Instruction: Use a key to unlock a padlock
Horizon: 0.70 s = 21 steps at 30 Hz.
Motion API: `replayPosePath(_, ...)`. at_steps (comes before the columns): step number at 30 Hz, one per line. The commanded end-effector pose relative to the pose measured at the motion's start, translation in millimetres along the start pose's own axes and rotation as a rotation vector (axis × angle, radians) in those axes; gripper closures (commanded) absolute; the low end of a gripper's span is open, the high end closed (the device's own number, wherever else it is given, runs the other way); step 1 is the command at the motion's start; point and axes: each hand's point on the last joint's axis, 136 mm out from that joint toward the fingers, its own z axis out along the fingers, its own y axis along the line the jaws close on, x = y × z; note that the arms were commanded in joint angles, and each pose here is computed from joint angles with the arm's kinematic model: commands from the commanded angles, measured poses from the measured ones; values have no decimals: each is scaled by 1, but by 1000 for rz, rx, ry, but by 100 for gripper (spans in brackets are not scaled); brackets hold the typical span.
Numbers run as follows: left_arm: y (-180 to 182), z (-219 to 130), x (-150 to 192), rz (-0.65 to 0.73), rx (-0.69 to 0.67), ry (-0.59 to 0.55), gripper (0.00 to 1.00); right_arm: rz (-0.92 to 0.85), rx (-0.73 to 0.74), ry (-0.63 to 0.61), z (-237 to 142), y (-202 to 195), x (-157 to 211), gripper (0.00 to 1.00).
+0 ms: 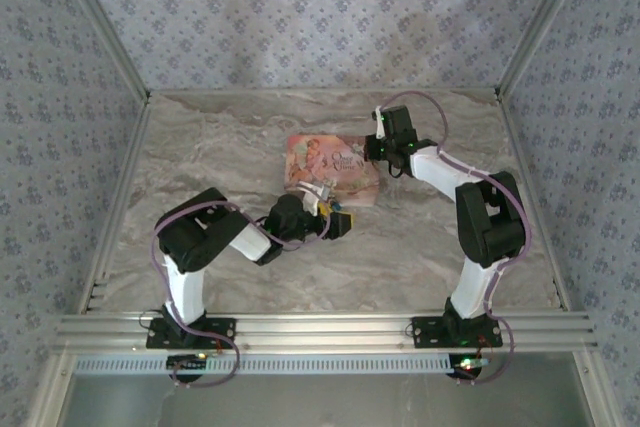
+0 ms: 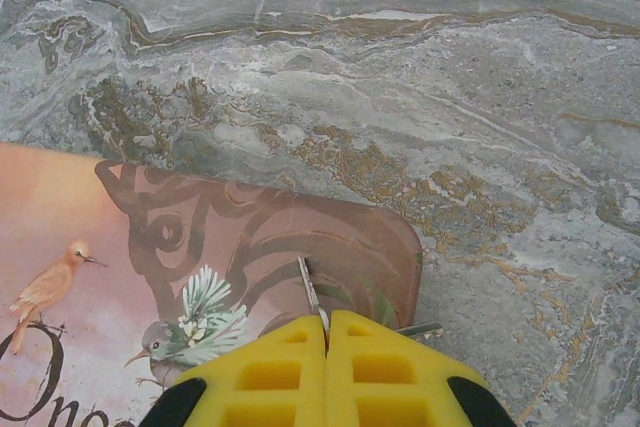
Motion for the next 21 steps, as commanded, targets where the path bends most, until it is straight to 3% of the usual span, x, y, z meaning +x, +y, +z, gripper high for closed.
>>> replayPosePath(1, -4, 4, -12, 3, 17, -63, 16, -10, -12, 2, -8, 4, 2, 100)
replayPosePath(7, -10, 4, -24, -36, 72, -140, 19, -9, -13, -3, -8, 5, 1, 100)
replayPosePath(17, 3, 5, -19, -102, 58, -145, 40, -14, -4, 29, -6, 0, 17, 100)
replayPosePath(21, 9, 4, -20, -125, 45, -147, 53, -11, -5, 26, -7, 1, 16, 100)
